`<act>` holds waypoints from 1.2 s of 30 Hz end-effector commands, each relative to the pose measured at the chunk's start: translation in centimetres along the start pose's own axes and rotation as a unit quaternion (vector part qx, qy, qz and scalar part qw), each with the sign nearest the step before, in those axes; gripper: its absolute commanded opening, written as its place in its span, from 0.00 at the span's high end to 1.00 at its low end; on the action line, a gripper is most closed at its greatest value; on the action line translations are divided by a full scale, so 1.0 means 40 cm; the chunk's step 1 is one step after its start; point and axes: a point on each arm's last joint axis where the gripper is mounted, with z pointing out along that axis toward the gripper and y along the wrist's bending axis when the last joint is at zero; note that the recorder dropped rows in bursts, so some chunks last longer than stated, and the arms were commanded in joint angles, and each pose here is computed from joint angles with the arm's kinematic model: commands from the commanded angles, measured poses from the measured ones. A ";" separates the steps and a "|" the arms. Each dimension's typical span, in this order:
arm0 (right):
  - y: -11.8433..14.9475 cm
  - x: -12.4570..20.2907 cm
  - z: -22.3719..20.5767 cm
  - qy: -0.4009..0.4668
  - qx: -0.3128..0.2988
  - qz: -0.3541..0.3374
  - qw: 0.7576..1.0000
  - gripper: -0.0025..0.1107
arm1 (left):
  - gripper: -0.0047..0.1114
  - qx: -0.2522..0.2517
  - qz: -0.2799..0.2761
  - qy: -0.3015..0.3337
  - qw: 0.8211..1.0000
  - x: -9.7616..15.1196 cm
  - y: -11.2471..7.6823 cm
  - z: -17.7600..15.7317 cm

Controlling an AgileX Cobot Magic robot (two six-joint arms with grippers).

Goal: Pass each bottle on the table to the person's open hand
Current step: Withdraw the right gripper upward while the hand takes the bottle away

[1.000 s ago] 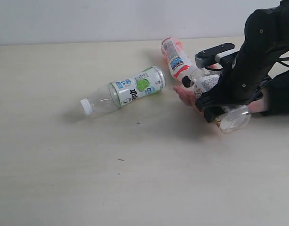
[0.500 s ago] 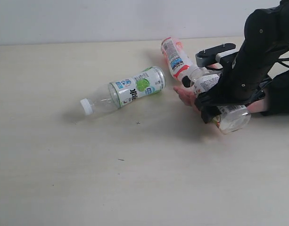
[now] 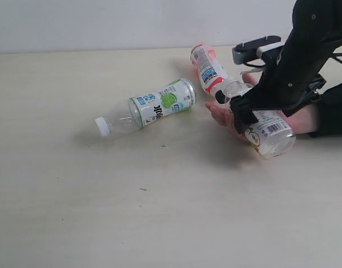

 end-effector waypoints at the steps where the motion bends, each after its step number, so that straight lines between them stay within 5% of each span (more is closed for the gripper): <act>1: -0.004 -0.012 -0.128 -0.064 0.004 -0.006 0.998 0.12 | 0.96 0.003 0.000 -0.005 1.000 0.000 -0.001 -0.001; 4: -0.002 0.005 -0.211 -0.110 0.005 -0.015 0.994 0.28 | 0.96 0.003 0.000 -0.005 1.000 0.000 -0.001 -0.001; 8: 0.031 0.094 -0.342 -0.200 -0.052 -0.021 0.978 0.97 | 0.96 0.003 0.000 -0.005 1.000 0.000 -0.001 -0.001; 15: 0.091 0.301 -0.450 -0.324 -0.153 -0.058 0.932 0.96 | 0.96 0.003 0.000 -0.005 1.000 0.000 -0.001 -0.001; 25: 0.102 0.550 -0.443 -0.418 -0.139 -0.072 0.895 0.96 | 0.96 0.003 0.000 -0.005 1.000 0.000 -0.001 -0.001; 36: 0.110 0.692 -0.492 -0.530 -0.125 -0.095 0.833 0.96 | 0.96 0.003 0.000 -0.005 1.000 0.000 -0.001 -0.001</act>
